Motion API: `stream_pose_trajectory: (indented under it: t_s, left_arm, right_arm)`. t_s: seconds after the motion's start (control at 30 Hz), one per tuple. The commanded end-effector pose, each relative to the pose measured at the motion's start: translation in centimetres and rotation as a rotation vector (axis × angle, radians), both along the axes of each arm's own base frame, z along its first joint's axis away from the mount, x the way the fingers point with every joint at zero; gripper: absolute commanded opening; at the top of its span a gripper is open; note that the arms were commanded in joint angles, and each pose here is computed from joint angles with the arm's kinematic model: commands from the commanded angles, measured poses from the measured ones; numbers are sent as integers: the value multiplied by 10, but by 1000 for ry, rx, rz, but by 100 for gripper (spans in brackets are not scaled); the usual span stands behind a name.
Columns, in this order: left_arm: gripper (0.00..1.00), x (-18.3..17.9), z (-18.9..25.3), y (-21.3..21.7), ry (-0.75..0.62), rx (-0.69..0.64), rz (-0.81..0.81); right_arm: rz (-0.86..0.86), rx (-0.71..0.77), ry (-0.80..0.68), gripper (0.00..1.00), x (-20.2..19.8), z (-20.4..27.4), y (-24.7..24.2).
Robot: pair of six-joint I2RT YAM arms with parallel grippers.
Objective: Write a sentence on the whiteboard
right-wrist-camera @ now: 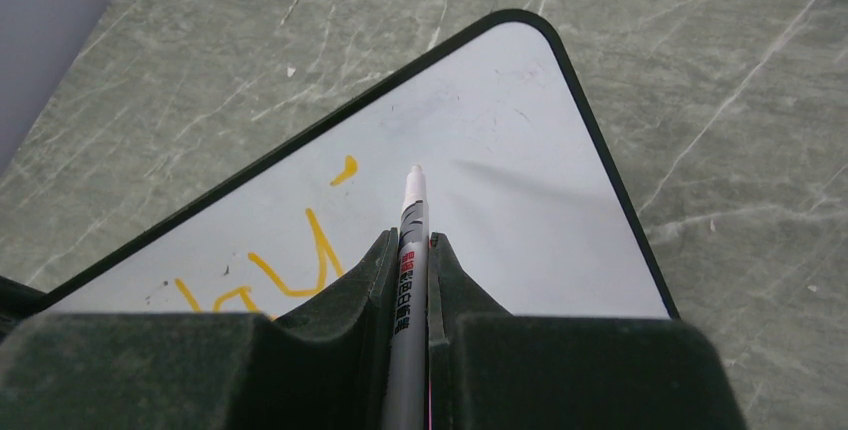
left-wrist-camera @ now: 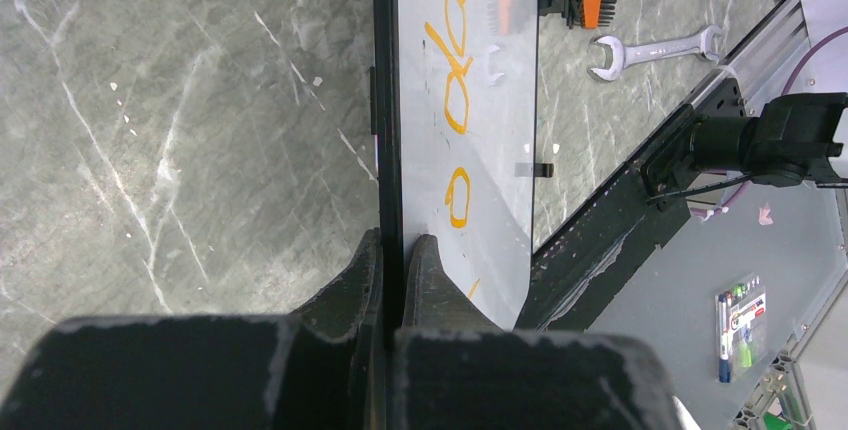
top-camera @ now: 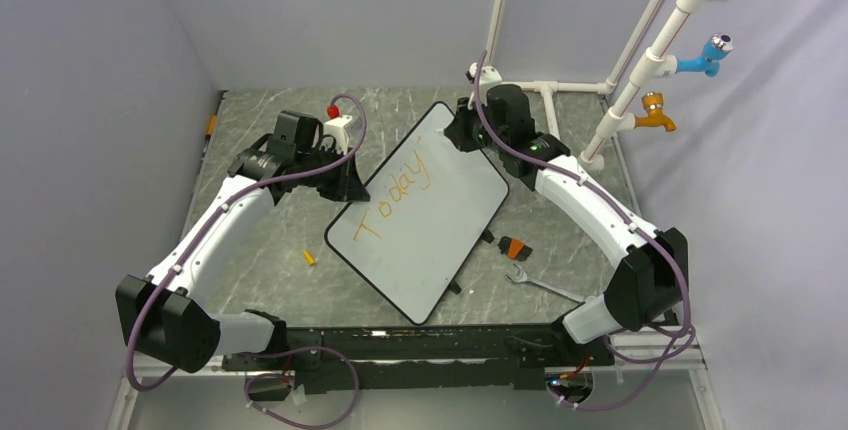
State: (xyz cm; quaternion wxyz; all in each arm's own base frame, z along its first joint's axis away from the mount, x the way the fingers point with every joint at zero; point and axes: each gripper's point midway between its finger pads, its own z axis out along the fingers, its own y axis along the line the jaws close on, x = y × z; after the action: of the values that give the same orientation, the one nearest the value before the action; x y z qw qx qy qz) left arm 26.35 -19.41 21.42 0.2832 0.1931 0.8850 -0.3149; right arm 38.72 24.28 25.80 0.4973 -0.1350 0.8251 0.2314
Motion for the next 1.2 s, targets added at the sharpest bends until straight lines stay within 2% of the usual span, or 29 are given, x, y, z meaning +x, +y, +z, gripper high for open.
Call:
stream_pose_trajectory:
  t_s: [0.0, 0.67, 1.17]
  left_arm:
    - [0, 23, 5, 17, -164, 115, 20]
    - [0, 23, 5, 16, -166, 115, 16]
    - [0, 22, 5, 17, -167, 115, 18]
  right_arm:
    - [7, 20, -67, 0, 12, 27, 5]
    - [4, -24, -31, 0, 26, 7, 10]
    - [58, -6, 25, 0, 18, -11, 20]
